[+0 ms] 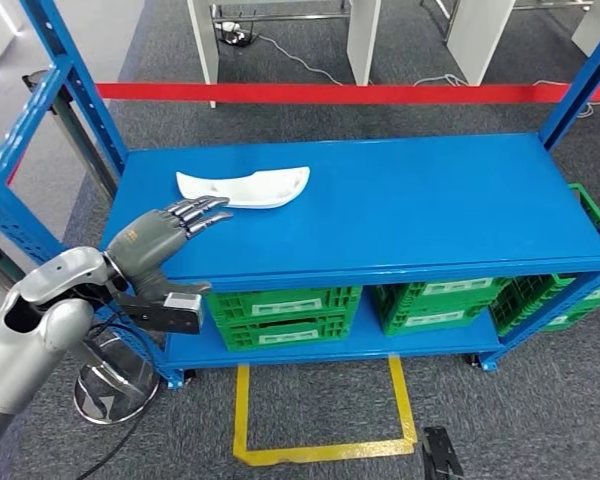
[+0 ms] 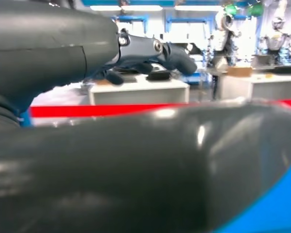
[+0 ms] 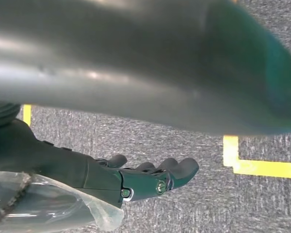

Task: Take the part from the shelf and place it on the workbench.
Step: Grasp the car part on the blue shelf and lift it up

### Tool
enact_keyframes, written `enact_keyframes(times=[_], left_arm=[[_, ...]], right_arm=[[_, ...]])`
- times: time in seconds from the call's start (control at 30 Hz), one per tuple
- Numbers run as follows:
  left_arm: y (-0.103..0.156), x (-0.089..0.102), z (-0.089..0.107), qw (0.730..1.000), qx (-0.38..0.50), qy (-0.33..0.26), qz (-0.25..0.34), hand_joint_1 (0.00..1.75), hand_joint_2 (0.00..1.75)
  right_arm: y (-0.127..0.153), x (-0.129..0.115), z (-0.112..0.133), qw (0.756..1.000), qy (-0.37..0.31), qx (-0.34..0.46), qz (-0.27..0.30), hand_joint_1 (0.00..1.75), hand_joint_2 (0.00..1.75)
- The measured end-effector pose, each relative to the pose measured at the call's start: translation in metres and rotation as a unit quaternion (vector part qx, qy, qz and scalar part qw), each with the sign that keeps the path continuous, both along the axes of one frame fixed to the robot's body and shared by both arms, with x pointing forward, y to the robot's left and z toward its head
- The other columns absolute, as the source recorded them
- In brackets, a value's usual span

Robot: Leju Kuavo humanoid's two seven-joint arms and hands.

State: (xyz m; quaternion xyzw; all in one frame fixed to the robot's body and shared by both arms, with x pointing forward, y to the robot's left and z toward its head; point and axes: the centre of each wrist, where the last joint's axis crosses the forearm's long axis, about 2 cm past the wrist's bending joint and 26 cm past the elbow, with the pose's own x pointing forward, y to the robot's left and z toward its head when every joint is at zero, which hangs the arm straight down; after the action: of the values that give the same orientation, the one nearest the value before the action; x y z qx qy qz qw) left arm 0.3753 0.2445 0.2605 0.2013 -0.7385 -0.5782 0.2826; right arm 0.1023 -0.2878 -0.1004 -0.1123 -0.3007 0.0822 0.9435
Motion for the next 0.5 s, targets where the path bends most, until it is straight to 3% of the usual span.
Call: enact_keyframes(times=[0.5], left_arm=[[-0.017,-0.001,0.002,1.000,-0.002,-0.019,-0.021,0.00,0.00]], right_arm=[[0.004,0.006,0.001,1.000,-0.005,0.002,0.006,0.00,0.00]])
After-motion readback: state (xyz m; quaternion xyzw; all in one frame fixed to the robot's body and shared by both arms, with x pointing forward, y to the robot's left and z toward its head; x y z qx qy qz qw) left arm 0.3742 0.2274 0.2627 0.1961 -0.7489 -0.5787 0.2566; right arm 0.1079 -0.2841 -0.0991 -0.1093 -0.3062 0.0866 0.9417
